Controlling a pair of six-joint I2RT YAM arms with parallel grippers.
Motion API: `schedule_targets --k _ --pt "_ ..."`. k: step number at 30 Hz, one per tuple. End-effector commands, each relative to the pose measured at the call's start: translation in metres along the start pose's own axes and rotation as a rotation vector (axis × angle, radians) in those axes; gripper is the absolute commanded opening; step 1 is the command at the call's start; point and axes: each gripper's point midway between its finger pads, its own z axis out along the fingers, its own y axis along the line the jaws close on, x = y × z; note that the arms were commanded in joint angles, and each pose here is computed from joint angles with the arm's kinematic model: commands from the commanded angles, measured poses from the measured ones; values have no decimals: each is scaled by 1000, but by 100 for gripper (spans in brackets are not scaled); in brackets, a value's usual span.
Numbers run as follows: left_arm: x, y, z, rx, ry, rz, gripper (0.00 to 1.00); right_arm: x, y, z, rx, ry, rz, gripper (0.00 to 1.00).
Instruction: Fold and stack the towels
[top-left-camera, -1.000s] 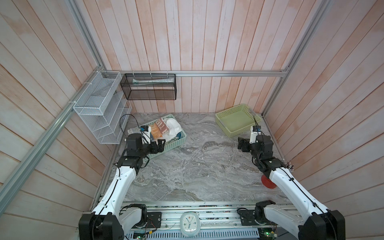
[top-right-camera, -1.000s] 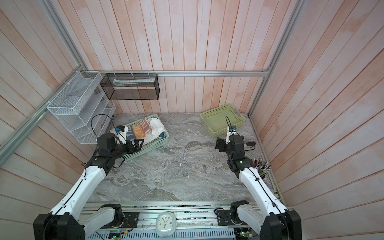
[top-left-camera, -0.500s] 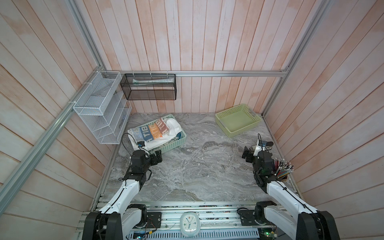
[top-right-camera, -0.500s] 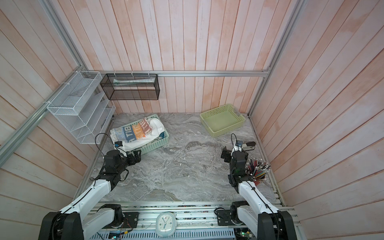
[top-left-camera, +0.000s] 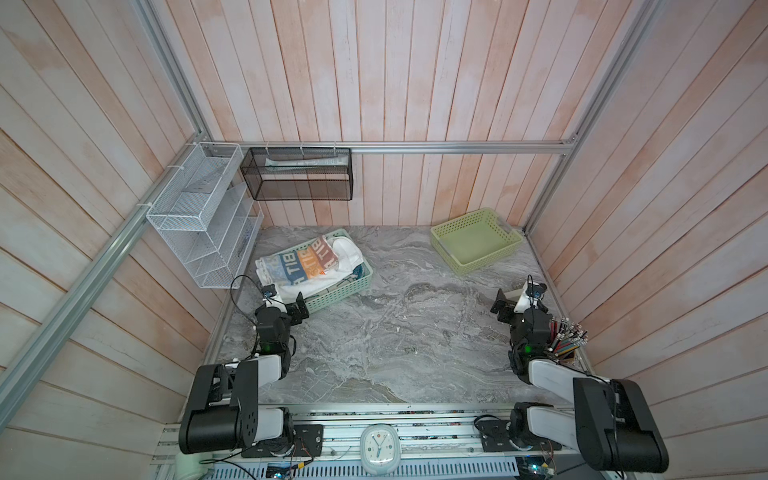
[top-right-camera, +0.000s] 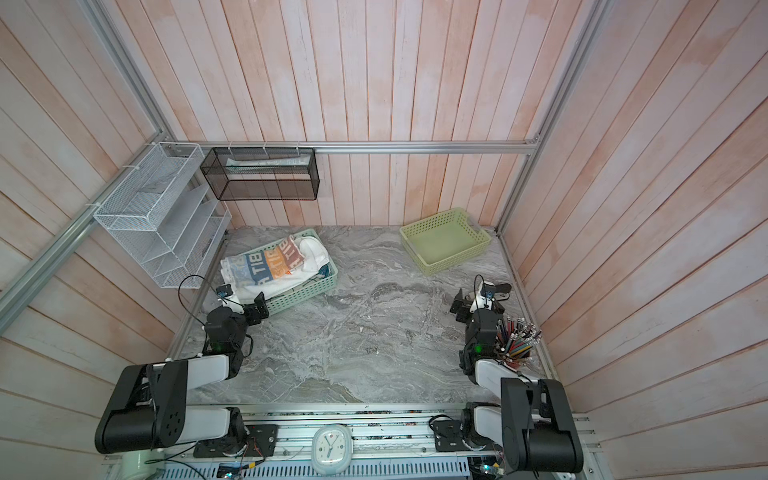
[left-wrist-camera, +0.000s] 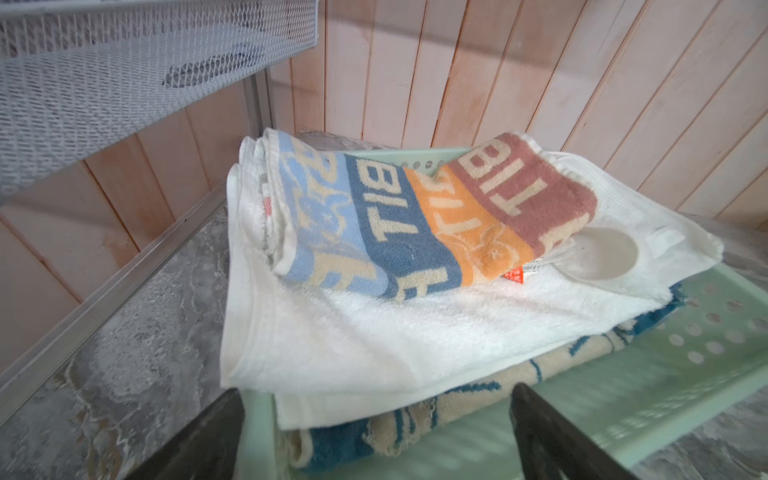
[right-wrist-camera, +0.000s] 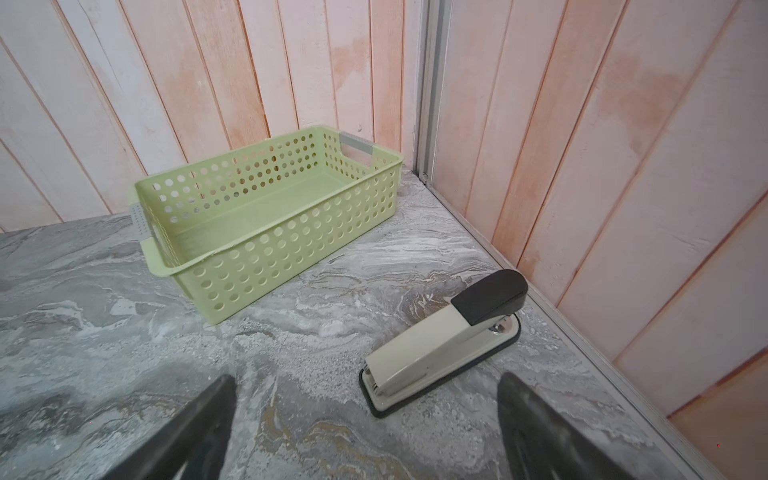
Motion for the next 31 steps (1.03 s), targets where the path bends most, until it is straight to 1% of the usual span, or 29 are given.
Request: schedule_targets --k 1,2,5,9,13,16,18,31 --pt "-23 -20 11 102 -102 49 100 -12 6 3 -44 -93 -22 98" --pt "-16 -26 14 111 -82 82 100 -9 8 5 -51 -95 -31 98" --pt "-11 -30 11 116 -105 110 100 0 12 8 -81 -90 -46 98" --pt "-11 -30 11 113 -102 111 100 5 16 17 -95 -91 -49 98" --pt "-11 -31 11 106 -103 118 100 11 16 25 -84 -17 -57 98" --pt "-11 -33 12 96 -105 128 100 10 14 24 -79 -34 -48 98" --pt "-12 -33 12 95 -105 128 100 11 15 25 -83 -20 -56 98" --pt "-10 -32 14 97 -93 126 100 11 15 24 -83 -24 -56 98"
